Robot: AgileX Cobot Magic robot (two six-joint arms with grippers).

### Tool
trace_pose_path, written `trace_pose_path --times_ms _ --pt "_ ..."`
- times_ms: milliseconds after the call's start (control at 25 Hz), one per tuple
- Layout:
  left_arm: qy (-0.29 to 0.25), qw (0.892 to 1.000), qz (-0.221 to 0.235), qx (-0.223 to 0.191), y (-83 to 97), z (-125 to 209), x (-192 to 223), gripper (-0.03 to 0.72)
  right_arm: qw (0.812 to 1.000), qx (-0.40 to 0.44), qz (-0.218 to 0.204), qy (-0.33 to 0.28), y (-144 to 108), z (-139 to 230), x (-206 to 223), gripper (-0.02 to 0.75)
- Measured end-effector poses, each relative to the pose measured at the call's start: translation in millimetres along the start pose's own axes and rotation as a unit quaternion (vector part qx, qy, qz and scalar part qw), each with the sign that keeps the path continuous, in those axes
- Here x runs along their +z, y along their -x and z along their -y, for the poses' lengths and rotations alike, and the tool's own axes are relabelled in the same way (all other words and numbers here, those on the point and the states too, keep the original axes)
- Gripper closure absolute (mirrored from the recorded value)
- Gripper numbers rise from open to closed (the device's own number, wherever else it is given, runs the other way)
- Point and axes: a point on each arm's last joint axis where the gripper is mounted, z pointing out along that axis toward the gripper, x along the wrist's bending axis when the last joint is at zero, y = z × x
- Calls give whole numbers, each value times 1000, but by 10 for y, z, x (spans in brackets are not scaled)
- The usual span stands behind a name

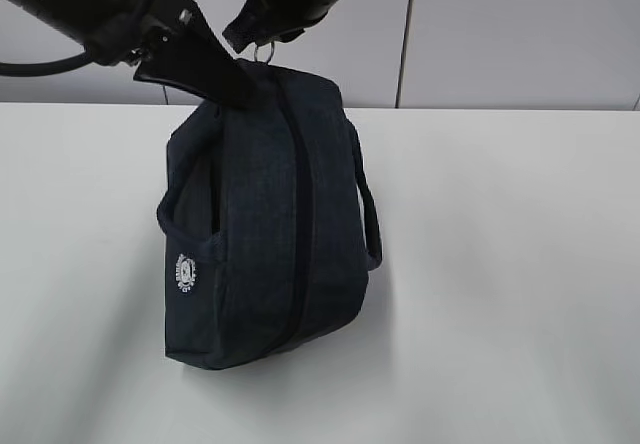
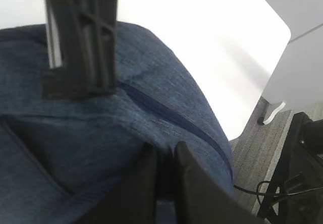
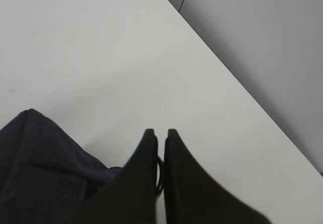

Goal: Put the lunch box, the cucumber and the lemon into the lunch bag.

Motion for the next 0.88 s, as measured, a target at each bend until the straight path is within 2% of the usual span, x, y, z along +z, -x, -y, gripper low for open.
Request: trace_pose_path --times_ms 200,760,880 --pt "8 1000 1 16 164 -3 -146 669 1000 0 7 14 21 -23 -1 738" --pt "5 1000 -13 10 189 12 -199 669 1000 10 4 19 16 -32 -1 736" --pt "1 1000 -10 9 195 19 -198 669 1000 14 1 21 11 -36 -1 691"
